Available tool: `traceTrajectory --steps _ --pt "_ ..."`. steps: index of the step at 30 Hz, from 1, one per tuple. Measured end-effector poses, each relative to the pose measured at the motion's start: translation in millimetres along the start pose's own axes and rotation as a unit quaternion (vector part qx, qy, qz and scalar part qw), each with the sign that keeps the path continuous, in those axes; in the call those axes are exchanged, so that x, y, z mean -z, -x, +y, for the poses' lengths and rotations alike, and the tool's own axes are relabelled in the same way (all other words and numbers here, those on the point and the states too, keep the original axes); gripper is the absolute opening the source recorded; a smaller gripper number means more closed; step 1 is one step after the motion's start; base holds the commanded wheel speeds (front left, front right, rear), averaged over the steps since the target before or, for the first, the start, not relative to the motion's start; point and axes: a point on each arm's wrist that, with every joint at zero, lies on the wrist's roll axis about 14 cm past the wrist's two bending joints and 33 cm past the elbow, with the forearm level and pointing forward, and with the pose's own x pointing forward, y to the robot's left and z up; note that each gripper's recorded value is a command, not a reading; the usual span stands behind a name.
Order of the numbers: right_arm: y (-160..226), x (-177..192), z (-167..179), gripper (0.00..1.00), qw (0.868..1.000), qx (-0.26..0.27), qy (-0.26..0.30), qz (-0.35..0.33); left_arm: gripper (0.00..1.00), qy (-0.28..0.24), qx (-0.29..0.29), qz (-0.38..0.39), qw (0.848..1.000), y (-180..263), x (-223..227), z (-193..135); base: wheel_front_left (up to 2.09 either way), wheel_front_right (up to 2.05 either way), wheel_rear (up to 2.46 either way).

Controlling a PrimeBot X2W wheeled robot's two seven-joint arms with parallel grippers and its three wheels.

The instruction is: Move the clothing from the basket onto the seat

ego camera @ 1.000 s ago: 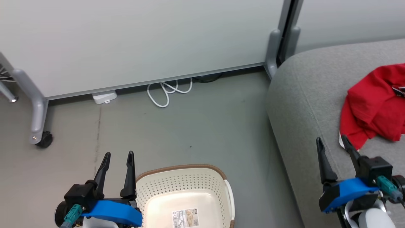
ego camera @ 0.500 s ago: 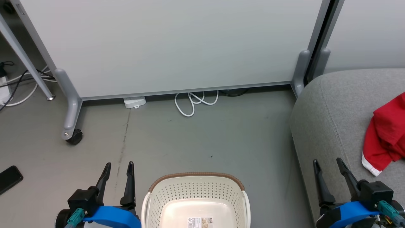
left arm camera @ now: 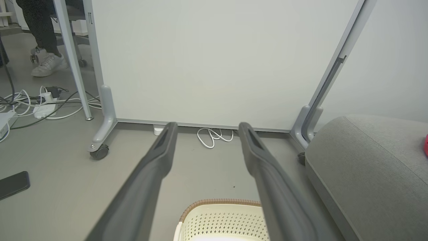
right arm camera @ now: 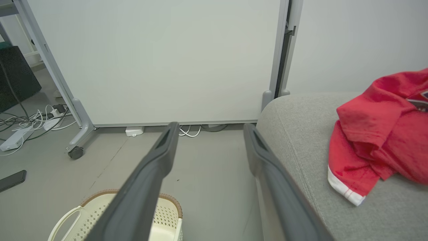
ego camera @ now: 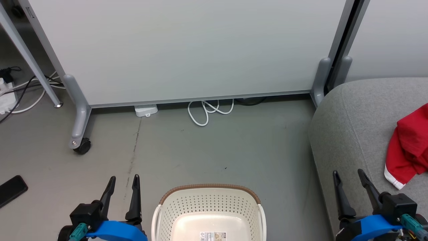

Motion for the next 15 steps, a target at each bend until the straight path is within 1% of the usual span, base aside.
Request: traceTrajectory --steps 13,14,15 --pt "0.8 3.9 -0.1 1.00 1.000 0.001 -0.004 0.008 1.00 0.000 0.009 0.010 1.000 -0.7 5.7 -5.1 0.00 0.00 0.00" --pt "0.7 4.0 0.6 0.00 1.000 0.000 -0.005 0.008 0.00 0.002 0.010 0.011 1.000 -0.5 6.3 -5.7 0.00 0.00 0.00" --pt "0.8 5.3 1.3 0.00 1.000 -0.001 -0.006 0.010 0.00 0.003 0.010 0.013 1.000 -0.1 7.8 -5.8 0.00 0.00 0.00"
